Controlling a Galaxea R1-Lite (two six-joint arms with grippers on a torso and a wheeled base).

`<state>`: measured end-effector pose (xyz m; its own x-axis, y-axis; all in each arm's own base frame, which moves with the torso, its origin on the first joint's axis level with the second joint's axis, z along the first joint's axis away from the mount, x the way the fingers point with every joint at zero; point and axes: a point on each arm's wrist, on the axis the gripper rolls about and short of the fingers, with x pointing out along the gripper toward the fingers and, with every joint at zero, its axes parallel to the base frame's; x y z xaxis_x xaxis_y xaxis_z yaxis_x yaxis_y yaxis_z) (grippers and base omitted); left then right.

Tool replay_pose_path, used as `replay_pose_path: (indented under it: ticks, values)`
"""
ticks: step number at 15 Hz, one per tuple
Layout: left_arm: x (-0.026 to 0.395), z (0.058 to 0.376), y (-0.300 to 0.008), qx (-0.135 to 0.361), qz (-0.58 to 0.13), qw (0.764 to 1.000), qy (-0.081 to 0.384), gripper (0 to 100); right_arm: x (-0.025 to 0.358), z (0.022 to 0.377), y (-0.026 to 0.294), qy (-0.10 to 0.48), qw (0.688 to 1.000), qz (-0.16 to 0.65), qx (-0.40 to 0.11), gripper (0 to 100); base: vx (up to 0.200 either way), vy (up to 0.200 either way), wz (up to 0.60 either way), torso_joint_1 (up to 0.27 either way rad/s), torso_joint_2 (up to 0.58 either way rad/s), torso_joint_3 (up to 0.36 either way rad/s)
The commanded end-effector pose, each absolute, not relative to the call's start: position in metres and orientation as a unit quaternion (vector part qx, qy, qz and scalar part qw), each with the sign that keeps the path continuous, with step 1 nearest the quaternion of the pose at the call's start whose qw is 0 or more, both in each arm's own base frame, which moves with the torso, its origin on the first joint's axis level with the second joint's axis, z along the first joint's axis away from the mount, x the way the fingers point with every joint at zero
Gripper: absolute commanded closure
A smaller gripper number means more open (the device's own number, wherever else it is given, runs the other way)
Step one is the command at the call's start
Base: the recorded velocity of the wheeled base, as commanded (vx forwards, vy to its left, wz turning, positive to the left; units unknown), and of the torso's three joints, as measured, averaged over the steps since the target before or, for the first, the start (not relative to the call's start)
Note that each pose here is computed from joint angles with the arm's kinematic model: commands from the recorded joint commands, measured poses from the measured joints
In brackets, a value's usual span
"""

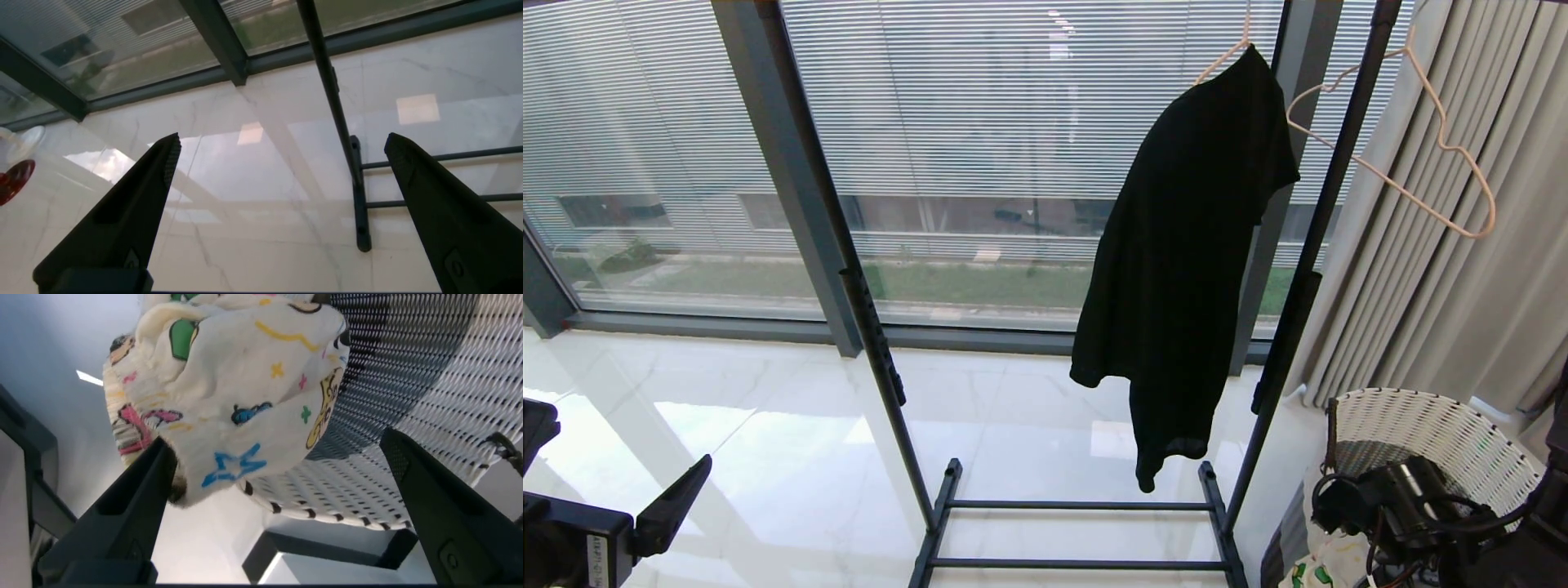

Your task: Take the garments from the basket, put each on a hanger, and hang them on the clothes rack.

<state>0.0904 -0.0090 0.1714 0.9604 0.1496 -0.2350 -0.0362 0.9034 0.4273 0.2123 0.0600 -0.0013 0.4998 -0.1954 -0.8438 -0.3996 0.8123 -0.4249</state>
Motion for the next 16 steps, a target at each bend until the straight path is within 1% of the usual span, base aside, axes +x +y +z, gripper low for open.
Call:
replay_pose_path:
  ticks: [1, 2, 6, 9, 11, 12, 14, 15, 16]
  values:
    - [0.090, 0.171, -0.009, 0.215, 0.048, 0.966, 0.133, 0, 0.216, -0.006, 0.061, 0.502, 0.810, 0.062, -0.298, 0, 0.000, 0.000, 0.00, 0.000, 0.00, 0.000]
    - [0.091, 0.172, -0.009, 0.215, 0.048, 0.967, 0.132, 0, 0.217, -0.007, 0.062, 0.500, 0.811, 0.061, -0.297, 100, 0.000, 0.000, 0.00, 0.000, 0.00, 0.000]
    - [0.090, 0.171, -0.009, 0.214, 0.048, 0.967, 0.133, 0, 0.217, -0.007, 0.062, 0.499, 0.812, 0.062, -0.296, 100, 0.000, 0.000, 0.00, 0.000, 0.00, 0.000]
    - [0.090, 0.170, -0.009, 0.211, 0.047, 0.967, 0.134, 0, 0.215, 0.003, 0.065, 0.480, 0.824, 0.066, -0.294, 100, 0.000, 0.000, 0.00, 0.000, 0.00, 0.000]
    - [0.090, 0.169, -0.009, 0.211, 0.047, 0.967, 0.135, 0, 0.216, 0.020, 0.073, 0.442, 0.845, 0.074, -0.293, 100, 0.000, 0.000, 0.00, 0.000, 0.00, 0.000]
    - [0.090, 0.169, -0.009, 0.211, 0.047, 0.967, 0.135, 0, 0.218, 0.033, 0.078, 0.414, 0.859, 0.077, -0.290, 100, 0.000, 0.000, 0.00, 0.000, 0.00, 0.000]
    - [0.090, 0.170, -0.009, 0.214, 0.045, 0.966, 0.135, 0, 0.231, 0.068, 0.087, 0.348, 0.893, 0.075, -0.276, 100, 0.000, 0.000, 0.00, 0.000, 0.00, 0.000]
    - [0.090, 0.169, -0.009, 0.214, 0.045, 0.966, 0.136, 0, 0.240, 0.093, 0.092, 0.316, 0.907, 0.071, -0.268, 100, 0.000, 0.000, 0.00, 0.000, 0.00, 0.000]
    - [0.090, 0.169, -0.009, 0.215, 0.045, 0.966, 0.136, 0, 0.244, 0.107, 0.094, 0.302, 0.913, 0.071, -0.264, 100, 0.000, 0.000, 0.00, 0.000, 0.00, 0.000]
